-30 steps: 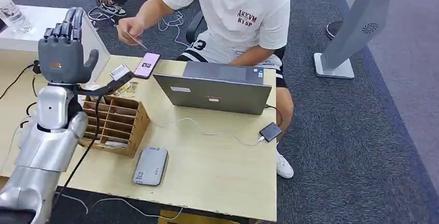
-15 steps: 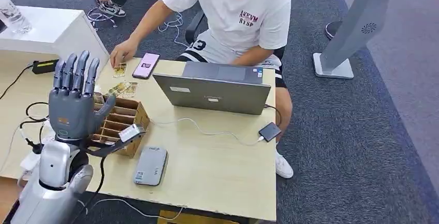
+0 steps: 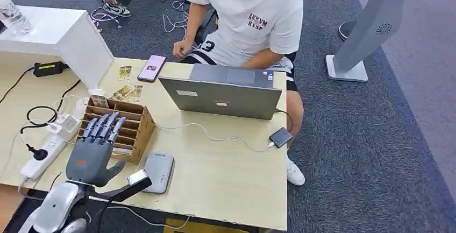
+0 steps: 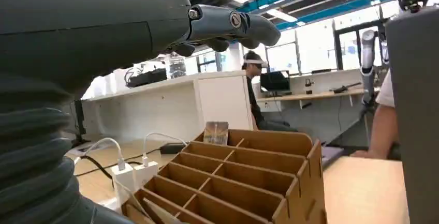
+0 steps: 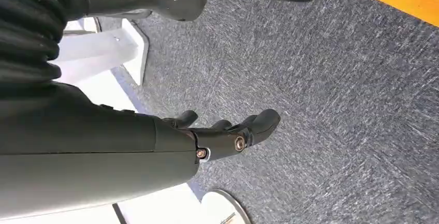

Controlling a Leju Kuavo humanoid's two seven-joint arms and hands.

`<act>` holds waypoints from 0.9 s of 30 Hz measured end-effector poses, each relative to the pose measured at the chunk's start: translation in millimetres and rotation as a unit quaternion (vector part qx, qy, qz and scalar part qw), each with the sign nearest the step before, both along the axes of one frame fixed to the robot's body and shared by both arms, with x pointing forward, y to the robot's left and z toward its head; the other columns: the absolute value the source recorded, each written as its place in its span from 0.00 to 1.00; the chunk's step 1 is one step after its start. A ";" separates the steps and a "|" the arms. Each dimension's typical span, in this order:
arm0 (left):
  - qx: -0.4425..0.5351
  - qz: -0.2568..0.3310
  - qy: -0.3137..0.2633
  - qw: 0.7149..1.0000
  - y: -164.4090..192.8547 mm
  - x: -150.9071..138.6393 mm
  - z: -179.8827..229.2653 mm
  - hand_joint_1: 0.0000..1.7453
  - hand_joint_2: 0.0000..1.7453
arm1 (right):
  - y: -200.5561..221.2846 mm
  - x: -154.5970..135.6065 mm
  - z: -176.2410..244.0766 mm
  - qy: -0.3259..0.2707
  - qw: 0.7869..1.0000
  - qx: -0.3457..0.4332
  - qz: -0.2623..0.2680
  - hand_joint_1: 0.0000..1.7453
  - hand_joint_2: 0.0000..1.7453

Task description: Pass the card to the sensor for recognition and then transmit it.

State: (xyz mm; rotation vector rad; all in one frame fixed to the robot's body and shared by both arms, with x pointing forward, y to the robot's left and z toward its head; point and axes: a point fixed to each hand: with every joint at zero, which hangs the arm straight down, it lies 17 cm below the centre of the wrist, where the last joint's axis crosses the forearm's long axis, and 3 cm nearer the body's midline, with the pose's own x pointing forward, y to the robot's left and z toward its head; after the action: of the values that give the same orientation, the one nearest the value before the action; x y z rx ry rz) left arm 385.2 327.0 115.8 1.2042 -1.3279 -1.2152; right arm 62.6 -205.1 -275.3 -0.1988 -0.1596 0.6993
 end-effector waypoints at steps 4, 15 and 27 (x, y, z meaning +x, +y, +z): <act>0.006 0.021 0.018 1.000 12.8 -2.0 -10.8 0.00 1.00 | 0.0 -0.4 0.0 0.001 1.000 0.000 0.000 0.00 1.00; 0.014 0.064 0.027 0.997 44.2 -0.3 -20.3 0.00 1.00 | 0.1 -1.0 0.0 0.003 1.000 -0.002 0.007 0.00 1.00; 0.016 0.085 0.036 0.996 61.0 -0.2 -27.4 0.00 1.00 | 0.2 -1.5 0.0 0.005 1.000 -0.002 0.007 0.00 1.00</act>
State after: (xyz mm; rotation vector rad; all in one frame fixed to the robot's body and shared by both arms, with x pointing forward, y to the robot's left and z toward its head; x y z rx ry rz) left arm 385.0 387.9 88.4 1.2579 -1.1337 -1.1512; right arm 61.1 -205.0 -275.3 -0.1991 -0.1505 0.7153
